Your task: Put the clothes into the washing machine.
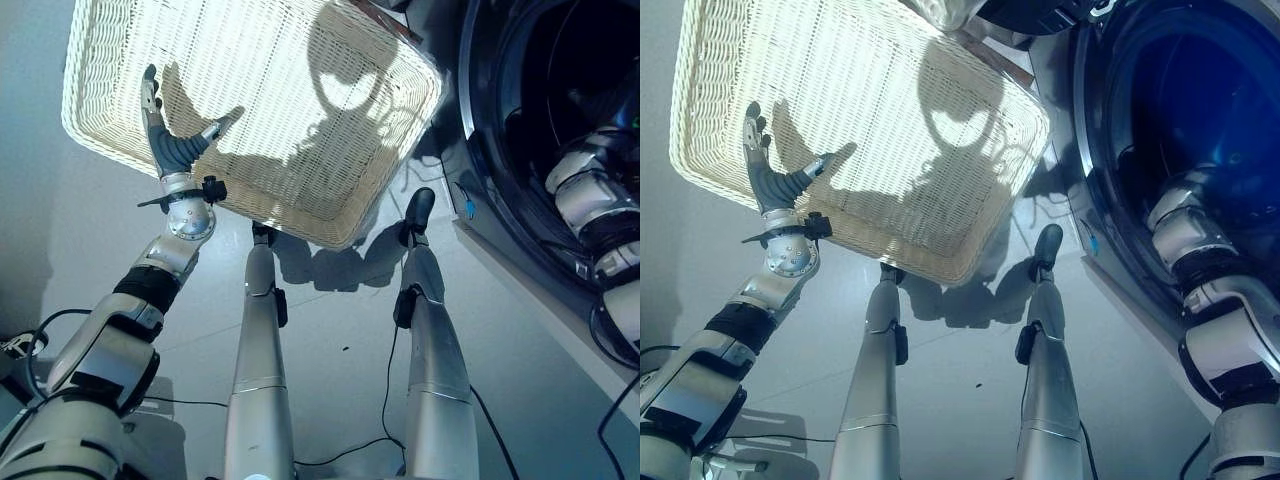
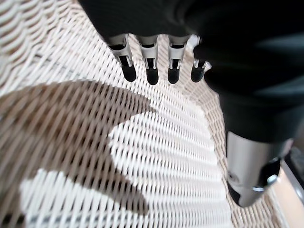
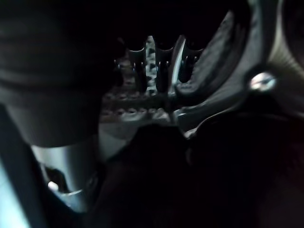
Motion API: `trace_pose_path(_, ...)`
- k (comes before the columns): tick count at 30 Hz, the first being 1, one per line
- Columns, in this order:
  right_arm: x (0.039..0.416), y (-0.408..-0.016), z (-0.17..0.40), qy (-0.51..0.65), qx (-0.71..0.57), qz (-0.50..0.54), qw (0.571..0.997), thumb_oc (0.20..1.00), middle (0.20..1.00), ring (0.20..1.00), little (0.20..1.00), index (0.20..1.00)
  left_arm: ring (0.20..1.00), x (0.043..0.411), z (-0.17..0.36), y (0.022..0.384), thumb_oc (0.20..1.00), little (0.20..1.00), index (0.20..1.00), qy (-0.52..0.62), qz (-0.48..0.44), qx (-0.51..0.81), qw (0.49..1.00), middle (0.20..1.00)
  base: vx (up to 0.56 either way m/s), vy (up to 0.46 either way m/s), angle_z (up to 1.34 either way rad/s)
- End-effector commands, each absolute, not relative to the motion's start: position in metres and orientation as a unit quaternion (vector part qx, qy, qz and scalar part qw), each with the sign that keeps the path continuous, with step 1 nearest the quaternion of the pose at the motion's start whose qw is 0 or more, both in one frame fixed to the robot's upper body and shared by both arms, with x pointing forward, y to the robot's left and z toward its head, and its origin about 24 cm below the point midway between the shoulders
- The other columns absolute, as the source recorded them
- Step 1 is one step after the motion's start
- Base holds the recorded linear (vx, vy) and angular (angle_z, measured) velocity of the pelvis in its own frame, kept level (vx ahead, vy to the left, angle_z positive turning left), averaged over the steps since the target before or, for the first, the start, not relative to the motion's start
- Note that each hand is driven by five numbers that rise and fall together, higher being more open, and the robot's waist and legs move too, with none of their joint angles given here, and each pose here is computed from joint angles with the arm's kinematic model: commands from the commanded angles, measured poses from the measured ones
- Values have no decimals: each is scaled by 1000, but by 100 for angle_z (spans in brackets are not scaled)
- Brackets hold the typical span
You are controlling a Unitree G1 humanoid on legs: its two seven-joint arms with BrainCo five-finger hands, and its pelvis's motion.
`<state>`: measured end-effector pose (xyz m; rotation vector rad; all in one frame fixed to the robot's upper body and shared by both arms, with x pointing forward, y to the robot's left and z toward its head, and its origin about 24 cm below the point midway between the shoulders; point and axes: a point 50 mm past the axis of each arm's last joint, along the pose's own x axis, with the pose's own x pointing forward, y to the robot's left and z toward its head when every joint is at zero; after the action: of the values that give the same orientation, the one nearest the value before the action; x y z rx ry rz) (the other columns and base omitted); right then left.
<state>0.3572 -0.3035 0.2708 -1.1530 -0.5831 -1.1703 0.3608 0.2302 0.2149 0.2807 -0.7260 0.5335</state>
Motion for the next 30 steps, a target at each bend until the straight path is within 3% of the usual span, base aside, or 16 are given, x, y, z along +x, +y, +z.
trace_pose_path(1, 351, -304, 271, -297, -518, -506, 623, 1000, 1000, 1000, 1000, 1000, 1000, 354, 219, 229, 1000, 1000, 1000, -385, 266, 100, 878, 1000, 0, 0, 0)
trace_pose_path(15, 352, -238, 213, -368, -514, -343, 695, 1000, 1000, 1000, 1000, 1000, 1000, 351, 187, 210, 1000, 1000, 1000, -361, 265, 108, 888, 1000, -3, 19, -1)
trace_pose_path(30, 333, -194, 134, -341, -515, -166, 769, 1000, 1000, 1000, 1000, 1000, 1000, 335, 103, 204, 1000, 1000, 1000, -220, 209, 145, 942, 1000, -38, 30, 0)
